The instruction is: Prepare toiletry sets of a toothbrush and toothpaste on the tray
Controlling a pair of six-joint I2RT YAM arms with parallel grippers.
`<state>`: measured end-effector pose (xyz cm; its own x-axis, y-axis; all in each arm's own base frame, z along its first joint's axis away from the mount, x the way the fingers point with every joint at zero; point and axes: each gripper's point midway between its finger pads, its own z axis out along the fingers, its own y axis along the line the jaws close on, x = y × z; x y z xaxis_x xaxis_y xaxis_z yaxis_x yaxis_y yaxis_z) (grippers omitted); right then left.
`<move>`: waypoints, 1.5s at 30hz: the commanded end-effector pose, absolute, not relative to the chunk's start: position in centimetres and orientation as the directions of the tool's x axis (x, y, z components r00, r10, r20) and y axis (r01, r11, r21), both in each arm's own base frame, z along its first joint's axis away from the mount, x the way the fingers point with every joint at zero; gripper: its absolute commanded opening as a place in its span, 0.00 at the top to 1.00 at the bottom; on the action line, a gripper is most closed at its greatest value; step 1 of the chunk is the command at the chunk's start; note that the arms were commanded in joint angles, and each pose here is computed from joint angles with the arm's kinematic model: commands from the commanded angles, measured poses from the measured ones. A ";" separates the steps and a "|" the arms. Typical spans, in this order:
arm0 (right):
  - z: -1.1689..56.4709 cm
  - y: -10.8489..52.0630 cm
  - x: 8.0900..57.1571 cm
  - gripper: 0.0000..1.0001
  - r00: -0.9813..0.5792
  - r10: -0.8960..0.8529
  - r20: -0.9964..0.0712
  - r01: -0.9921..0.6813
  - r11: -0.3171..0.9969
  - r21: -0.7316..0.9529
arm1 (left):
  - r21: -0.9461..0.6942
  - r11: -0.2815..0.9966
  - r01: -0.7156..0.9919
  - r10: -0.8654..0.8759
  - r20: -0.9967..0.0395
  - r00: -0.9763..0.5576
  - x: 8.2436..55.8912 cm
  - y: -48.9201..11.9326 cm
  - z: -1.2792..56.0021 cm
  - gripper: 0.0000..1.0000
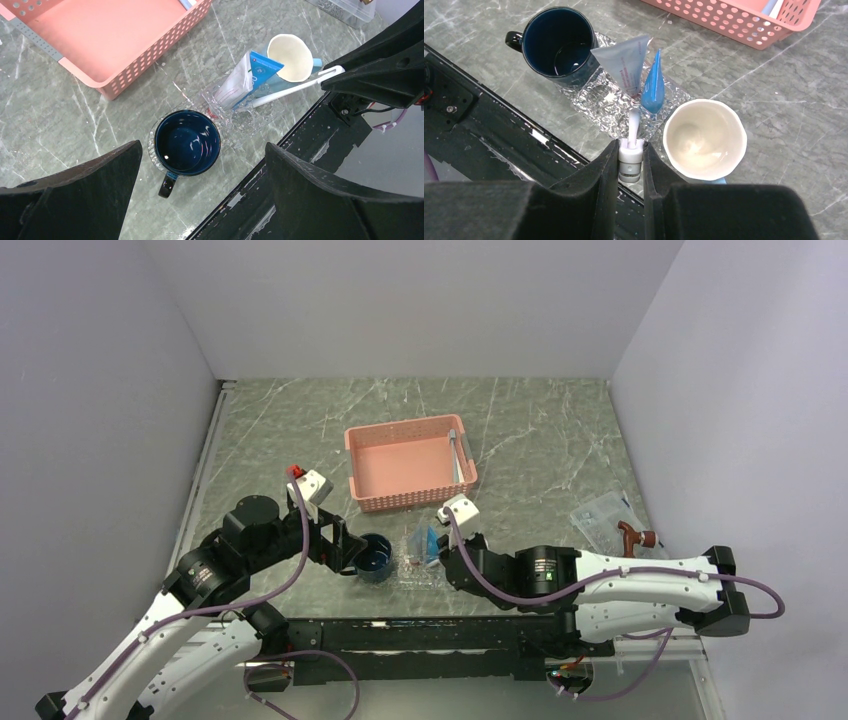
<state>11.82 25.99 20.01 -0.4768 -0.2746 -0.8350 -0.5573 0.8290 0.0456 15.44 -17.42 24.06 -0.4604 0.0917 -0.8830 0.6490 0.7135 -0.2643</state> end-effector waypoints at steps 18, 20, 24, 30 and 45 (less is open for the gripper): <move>20.1 26.5 12.3 1.00 -0.440 -0.154 -0.884 -0.517 0.849 0.109 | -0.270 0.700 0.661 0.079 -0.891 -0.448 15.7 -17.9 24.5 0.01; 20.0 26.7 12.3 1.00 -0.435 -0.148 -0.888 -0.518 0.848 0.112 | -0.271 0.700 0.660 0.080 -0.890 -0.449 15.7 -17.9 24.5 0.01; 19.6 26.6 12.3 1.00 -0.431 -0.143 -0.891 -0.511 0.852 0.110 | -0.272 0.699 0.661 0.081 -0.889 -0.451 15.7 -17.9 24.4 0.01; 19.4 26.6 12.2 1.00 -0.422 -0.141 -0.895 -0.507 0.855 0.104 | -0.272 0.699 0.662 0.082 -0.888 -0.452 15.7 -18.0 24.4 0.01; 18.8 26.3 11.5 0.80 -0.410 -0.168 -0.897 -0.482 0.874 0.057 | -0.274 0.697 0.662 0.084 -0.886 -0.455 15.7 -18.0 24.3 0.01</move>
<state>11.20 26.48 17.71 -0.4237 -0.2161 -0.8797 -0.5207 0.8527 0.0413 15.34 -17.62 23.84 -0.4689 0.0988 -0.8777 0.6544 0.7062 -0.2701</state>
